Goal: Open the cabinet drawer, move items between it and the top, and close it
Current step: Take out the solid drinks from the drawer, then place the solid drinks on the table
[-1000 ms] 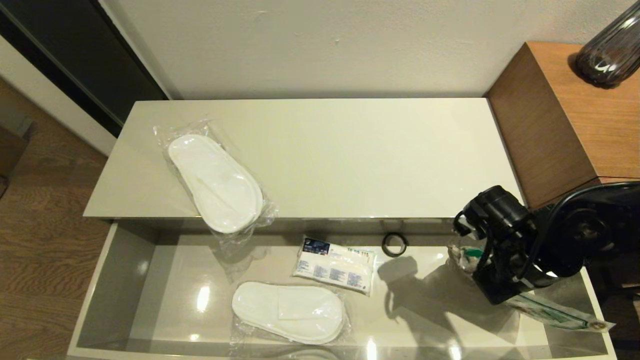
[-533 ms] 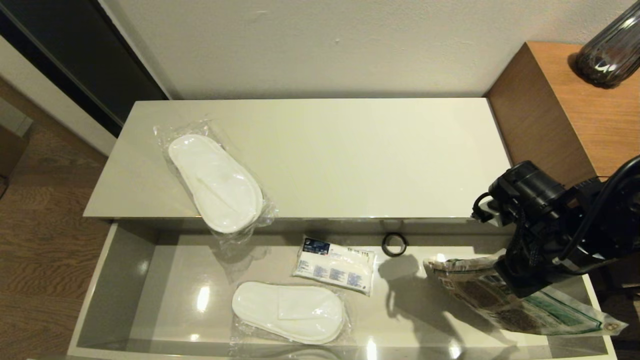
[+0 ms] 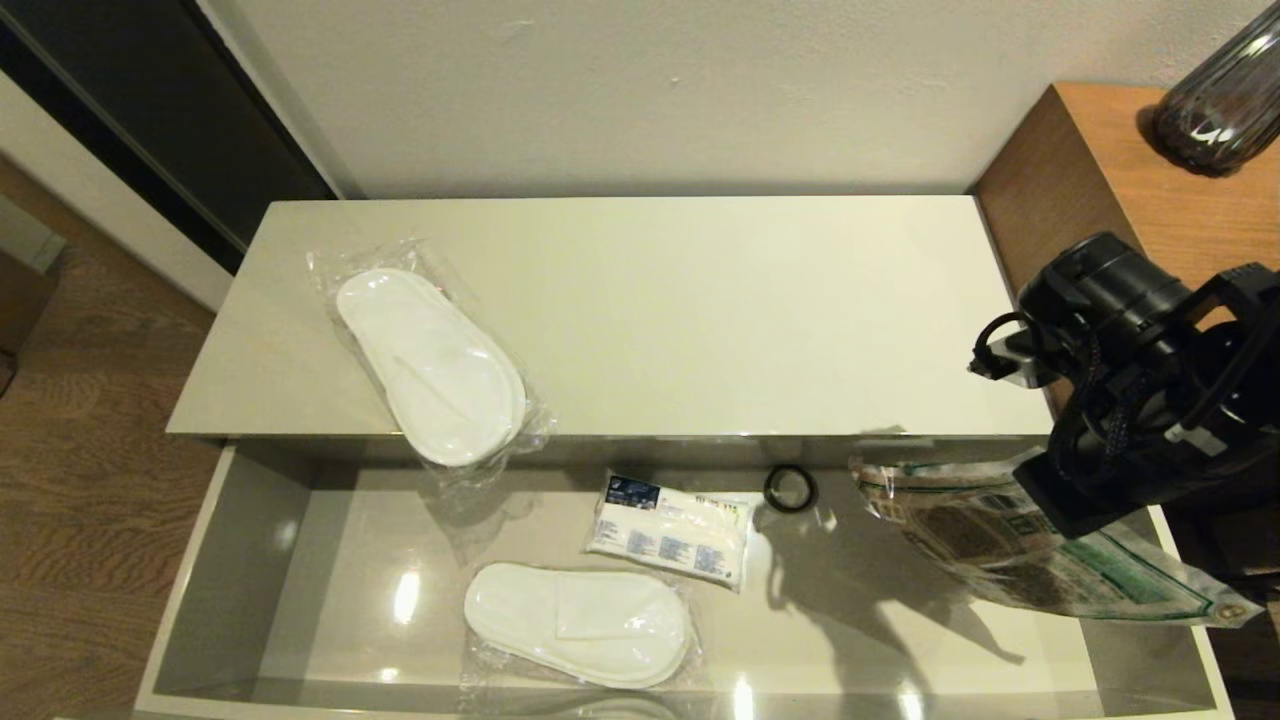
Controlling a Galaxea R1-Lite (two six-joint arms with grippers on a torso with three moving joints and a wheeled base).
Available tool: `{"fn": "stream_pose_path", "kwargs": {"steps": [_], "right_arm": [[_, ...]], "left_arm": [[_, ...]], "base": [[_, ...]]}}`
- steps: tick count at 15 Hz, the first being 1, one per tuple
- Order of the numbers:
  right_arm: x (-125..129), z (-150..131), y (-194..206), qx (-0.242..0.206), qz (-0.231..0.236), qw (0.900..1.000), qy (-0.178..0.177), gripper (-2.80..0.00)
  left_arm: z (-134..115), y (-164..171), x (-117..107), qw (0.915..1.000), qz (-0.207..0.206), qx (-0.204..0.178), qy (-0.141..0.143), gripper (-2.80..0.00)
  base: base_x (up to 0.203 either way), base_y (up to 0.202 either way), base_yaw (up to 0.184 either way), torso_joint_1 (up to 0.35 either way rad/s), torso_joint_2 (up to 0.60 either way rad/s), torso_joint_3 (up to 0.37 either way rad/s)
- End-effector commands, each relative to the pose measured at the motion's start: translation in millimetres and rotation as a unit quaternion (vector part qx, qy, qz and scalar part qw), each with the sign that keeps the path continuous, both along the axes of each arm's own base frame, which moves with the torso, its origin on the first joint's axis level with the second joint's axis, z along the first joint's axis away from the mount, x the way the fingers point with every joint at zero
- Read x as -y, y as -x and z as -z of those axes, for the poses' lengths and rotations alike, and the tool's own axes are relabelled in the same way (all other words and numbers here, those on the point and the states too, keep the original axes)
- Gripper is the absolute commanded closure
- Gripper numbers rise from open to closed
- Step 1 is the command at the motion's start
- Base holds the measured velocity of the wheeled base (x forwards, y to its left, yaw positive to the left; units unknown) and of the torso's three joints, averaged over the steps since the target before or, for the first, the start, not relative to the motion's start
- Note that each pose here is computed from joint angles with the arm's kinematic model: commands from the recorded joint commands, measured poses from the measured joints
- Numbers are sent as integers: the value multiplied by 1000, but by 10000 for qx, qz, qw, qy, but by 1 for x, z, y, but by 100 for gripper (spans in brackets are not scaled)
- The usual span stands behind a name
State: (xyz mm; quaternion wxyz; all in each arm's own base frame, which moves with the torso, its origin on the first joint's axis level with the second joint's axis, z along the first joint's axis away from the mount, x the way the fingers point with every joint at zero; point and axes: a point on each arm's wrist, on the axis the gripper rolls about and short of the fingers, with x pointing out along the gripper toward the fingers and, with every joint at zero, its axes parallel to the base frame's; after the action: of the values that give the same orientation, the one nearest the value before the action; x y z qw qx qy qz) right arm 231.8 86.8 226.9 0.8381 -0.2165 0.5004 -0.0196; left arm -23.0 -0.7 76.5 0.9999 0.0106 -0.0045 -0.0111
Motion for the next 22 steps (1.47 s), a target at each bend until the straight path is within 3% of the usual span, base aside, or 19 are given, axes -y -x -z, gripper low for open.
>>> {"fn": "stream_pose_path", "kwargs": {"steps": [1,11,17,20,22], "right_arm": [[0,-16,1,101,3,9999,-33,0],[9,-103,22,401,-30,9990,-191,0],[18,-116,44,472,-322,9984,-50,0],[18,-125,44,917,-414,9949,-85,0],[15,-133,36,1409,-715,9874,-1,0]], "left_arm": [[0,0,0,10000,4,-5,-2,0],[0,0,0,10000,3,-5,-2,0],[0,0,0,10000,11,-5,-2,0],[0,0,0,10000,6,-5,-2,0],[0,0,0,10000,-4,-5,-2,0]], "base": [[0,0,0,0,0,0],[0,0,0,0,0,0],[0,0,0,0,0,0],[0,0,0,0,0,0],[0,0,0,0,0,0]]}}
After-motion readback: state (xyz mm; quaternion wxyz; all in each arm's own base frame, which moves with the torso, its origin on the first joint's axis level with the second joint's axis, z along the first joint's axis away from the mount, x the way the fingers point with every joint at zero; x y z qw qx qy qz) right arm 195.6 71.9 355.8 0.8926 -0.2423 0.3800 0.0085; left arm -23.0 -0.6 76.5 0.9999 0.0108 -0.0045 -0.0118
